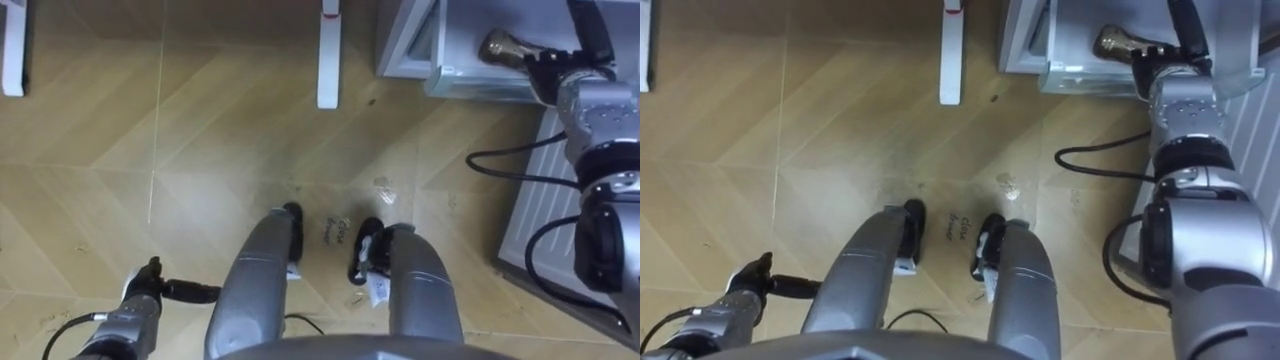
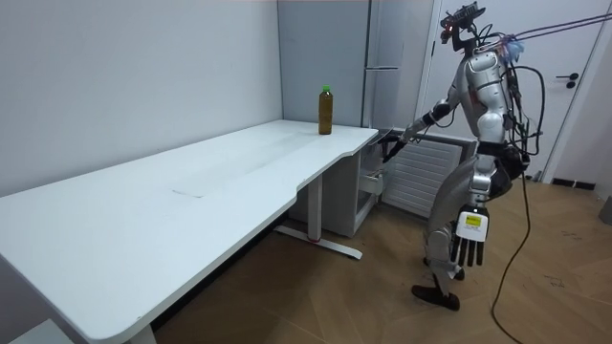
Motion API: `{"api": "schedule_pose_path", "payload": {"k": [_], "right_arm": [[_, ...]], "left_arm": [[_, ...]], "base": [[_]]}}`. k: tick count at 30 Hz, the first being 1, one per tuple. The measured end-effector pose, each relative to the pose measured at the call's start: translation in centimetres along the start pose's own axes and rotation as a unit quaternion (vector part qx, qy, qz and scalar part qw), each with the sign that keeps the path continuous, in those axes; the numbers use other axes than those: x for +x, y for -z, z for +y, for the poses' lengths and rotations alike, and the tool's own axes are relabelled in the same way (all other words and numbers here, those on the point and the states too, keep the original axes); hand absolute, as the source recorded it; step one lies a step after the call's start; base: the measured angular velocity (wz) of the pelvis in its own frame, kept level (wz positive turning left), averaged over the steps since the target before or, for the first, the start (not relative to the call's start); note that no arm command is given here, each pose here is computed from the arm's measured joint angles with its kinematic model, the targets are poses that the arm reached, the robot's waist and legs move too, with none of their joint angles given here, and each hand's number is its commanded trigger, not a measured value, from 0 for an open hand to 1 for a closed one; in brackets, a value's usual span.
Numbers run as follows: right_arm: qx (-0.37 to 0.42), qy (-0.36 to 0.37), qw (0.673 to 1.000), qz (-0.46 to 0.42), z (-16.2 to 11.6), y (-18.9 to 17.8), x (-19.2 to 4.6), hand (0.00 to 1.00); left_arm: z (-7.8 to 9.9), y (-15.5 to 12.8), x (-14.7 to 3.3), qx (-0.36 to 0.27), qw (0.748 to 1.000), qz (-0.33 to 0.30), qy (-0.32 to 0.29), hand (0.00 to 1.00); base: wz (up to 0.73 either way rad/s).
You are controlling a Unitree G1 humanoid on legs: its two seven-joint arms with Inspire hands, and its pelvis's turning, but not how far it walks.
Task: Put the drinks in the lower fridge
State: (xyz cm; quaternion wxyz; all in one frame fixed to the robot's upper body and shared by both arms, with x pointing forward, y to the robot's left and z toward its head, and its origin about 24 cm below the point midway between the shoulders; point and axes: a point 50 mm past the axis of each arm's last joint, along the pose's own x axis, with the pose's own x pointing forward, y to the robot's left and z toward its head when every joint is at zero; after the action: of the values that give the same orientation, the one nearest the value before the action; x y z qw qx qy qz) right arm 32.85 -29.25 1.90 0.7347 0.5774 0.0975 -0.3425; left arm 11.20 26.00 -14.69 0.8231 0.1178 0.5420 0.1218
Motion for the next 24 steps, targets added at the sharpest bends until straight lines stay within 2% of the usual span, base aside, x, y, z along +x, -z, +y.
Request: {"api": "schedule_pose_path", "payload": {"k": [13,17,24], "right_arm": [[-0.018,0.0,1.0,-0.009,-7.0,-1.0,-0.3,0.0],[-0.03,0.003,1.0,-0.003,-9.2,-1.2,-0.7,0.0],[-0.025,0.024,0.999,0.007,-13.0,-1.0,-1.8,0.0]], "left_arm": [[-0.1,0.8,0.0,-0.012,0.999,0.015,0.038,0.0],[0.4,1.5,-0.1,-0.046,0.998,0.025,0.042,0.0],[0.9,4.7,-0.8,-0.143,0.988,0.059,0.03,0.0]], "base": [[0.07],[0.0],[-0.1]]}}
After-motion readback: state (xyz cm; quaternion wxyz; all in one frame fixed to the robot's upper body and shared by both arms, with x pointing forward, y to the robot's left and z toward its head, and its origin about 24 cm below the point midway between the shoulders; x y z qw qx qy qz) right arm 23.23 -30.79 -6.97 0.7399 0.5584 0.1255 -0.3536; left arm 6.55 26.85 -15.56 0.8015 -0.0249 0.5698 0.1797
